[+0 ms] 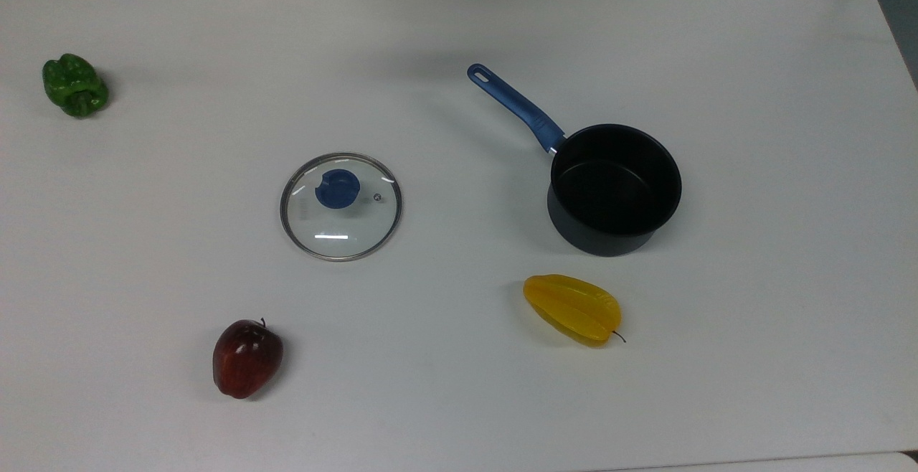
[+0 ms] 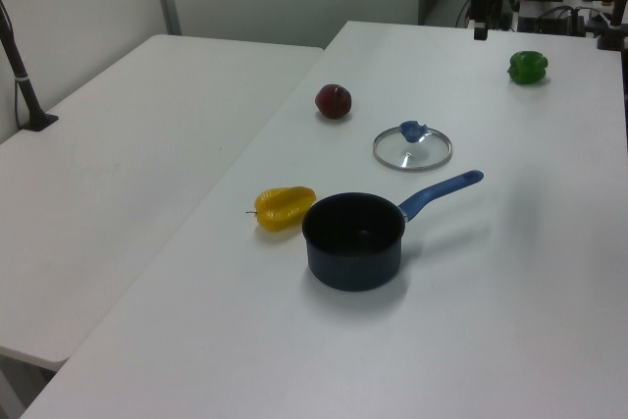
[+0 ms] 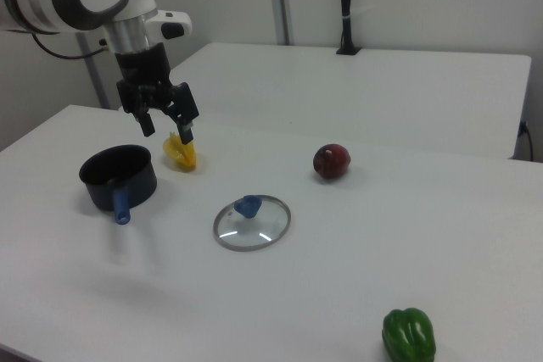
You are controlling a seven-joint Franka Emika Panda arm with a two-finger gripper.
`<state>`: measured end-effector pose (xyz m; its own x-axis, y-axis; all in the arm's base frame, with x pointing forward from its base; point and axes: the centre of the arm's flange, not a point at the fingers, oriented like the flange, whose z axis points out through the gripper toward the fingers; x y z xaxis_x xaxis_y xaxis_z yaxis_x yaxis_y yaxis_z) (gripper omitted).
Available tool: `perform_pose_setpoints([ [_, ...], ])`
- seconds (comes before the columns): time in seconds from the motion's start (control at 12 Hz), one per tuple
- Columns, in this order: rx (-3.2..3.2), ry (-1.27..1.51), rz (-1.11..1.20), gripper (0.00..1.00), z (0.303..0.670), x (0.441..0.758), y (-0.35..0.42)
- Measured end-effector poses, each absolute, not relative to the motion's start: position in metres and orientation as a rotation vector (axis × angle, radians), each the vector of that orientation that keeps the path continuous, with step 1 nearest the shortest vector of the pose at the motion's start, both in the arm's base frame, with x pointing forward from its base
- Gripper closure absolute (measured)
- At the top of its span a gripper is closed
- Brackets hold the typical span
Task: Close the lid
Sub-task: 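Move the gripper over the glass lid and lower toward its blue knob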
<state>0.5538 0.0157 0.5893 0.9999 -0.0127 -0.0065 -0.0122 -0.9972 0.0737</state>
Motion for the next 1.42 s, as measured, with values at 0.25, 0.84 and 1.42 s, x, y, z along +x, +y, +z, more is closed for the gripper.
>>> perform_pose_setpoints([
  [0.25,3.068,-0.019,-0.011,0.0,0.589,0.554,0.016],
  [0.84,3.068,-0.123,0.125,0.0,0.578,0.573,0.005],
  [1.42,3.034,-0.554,0.297,0.0,0.45,0.626,-0.009],
])
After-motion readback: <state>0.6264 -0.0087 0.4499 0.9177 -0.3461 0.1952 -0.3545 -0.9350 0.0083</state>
